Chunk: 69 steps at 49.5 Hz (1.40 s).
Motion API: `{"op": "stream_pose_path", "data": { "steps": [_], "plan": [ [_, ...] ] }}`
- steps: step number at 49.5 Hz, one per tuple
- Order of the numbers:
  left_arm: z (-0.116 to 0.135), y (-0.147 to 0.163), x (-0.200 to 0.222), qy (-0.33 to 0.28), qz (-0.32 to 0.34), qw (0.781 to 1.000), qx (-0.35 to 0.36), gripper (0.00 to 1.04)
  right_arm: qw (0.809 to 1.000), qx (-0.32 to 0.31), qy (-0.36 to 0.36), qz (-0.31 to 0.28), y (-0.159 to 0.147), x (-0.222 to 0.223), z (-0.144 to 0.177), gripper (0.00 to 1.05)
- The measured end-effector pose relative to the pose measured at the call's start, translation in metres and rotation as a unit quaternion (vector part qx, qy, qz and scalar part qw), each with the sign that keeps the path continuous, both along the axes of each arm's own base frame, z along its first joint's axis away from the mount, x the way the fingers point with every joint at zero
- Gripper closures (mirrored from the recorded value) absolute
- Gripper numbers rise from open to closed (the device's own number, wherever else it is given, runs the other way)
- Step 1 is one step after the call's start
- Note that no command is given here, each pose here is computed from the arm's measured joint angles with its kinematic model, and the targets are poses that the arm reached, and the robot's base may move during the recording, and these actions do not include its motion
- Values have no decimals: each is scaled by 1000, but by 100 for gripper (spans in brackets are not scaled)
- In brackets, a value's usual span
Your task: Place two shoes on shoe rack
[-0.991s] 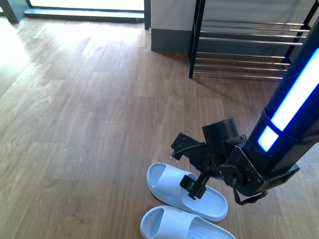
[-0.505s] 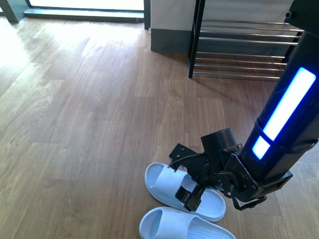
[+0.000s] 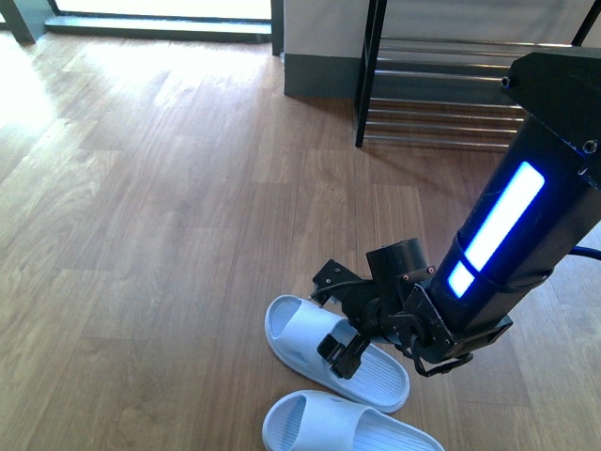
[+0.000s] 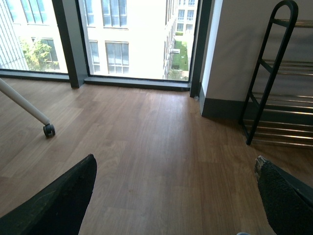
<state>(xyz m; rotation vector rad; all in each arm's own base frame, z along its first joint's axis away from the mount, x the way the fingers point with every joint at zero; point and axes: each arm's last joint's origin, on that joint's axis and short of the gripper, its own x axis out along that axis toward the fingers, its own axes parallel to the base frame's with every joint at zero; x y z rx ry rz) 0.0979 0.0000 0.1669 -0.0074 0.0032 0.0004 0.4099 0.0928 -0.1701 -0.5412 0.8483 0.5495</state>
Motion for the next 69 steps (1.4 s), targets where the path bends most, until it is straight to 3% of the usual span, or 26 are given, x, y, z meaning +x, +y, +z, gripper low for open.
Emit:
{"op": "stream_pose_path", "data": {
  "steps": [5,25,29,38,45,56,69],
  "plan": [
    [0,0,0,0,0,1000,0,9,1000,3,-5,-11,-2,4,-4,14],
    [0,0,0,0,0,1000,0,9,999,-19,-13,-49,-4,-3,-6,92],
    [0,0,0,0,0,1000,0,9,998,-17,-16,-56,-9,-2,-6,103],
    [0,0,0,0,0,1000,0,9,996,-16,-17,-82,-24,-3,-5,103],
    [0,0,0,0,0,1000,0,9,995,-25,-16,-94,-44,-12,13,103],
    [0,0,0,0,0,1000,0,9,986,-71,-65,-137,-100,-15,88,103],
    [0,0,0,0,0,1000,0,9,973,-89,-119,-179,-127,-34,160,103]
  ]
}}
